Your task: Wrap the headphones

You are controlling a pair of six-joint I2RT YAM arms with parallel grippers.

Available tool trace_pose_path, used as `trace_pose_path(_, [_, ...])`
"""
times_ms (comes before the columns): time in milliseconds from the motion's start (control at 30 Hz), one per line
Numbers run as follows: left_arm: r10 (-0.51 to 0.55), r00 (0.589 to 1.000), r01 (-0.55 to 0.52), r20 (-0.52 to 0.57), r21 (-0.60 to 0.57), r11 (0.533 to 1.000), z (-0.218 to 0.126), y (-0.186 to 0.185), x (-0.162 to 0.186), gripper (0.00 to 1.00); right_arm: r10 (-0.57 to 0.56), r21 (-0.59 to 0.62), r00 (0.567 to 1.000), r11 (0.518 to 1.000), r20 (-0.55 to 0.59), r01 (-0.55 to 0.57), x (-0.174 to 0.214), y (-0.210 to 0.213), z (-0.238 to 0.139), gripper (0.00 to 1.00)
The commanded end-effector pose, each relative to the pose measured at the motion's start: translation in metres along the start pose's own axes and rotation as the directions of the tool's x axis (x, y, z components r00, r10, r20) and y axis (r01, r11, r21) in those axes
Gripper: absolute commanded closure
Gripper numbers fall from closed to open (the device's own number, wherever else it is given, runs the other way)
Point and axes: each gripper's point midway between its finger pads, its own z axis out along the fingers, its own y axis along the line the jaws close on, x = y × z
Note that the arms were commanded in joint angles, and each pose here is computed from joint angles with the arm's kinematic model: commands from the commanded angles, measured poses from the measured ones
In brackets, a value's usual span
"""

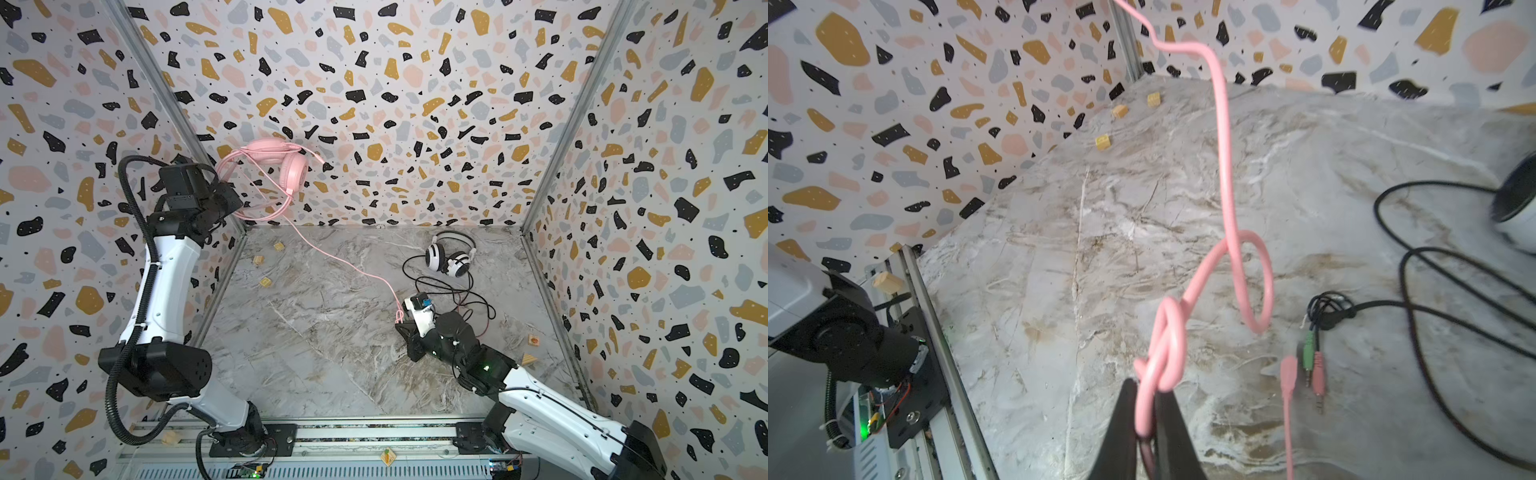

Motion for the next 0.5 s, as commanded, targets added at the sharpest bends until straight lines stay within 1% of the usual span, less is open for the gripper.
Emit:
trace_pose_path(0, [-0.011,0.987,0.008,0.163,0.015,1.0,-0.011,-0.007,-0.039,1.0,-0.037,0.116,0.999,0.993,0.022,0.034,-0.024,-0.014,-0.03,0.95])
trace_pose_path(100, [0.008,0.988,-0.006,0.154,-0.014,1.0,-0.005,-0.002,-0.035,1.0,-0.047,0.184,0.993,0.983,0.106,0.027,-0.054,-0.02,-0.058,0.95])
trace_pose_path(167, [0.007,0.989,-0.006,0.146,-0.012,1.0,-0.001,-0.001,-0.03,1.0,-0.052,0.204,0.986,0.979,0.156,0.019,-0.074,-0.02,-0.076,0.95])
trace_pose_path(233, [0.007,0.992,-0.008,0.124,0.01,1.0,0.002,-0.003,-0.022,1.0,-0.066,0.237,0.977,0.971,0.202,0.016,-0.089,-0.022,-0.093,0.95])
trace_pose_path(367, [0.023,0.996,-0.024,0.088,0.008,1.0,0.008,0.002,-0.004,1.0,-0.101,0.331,0.96,0.944,0.262,0.009,-0.115,-0.033,-0.117,0.95])
trace_pose_path(467, [0.04,0.998,-0.041,0.044,0.027,0.999,0.012,0.004,0.016,1.0,-0.136,0.377,0.939,0.926,0.315,0.007,-0.135,-0.036,-0.133,0.95])
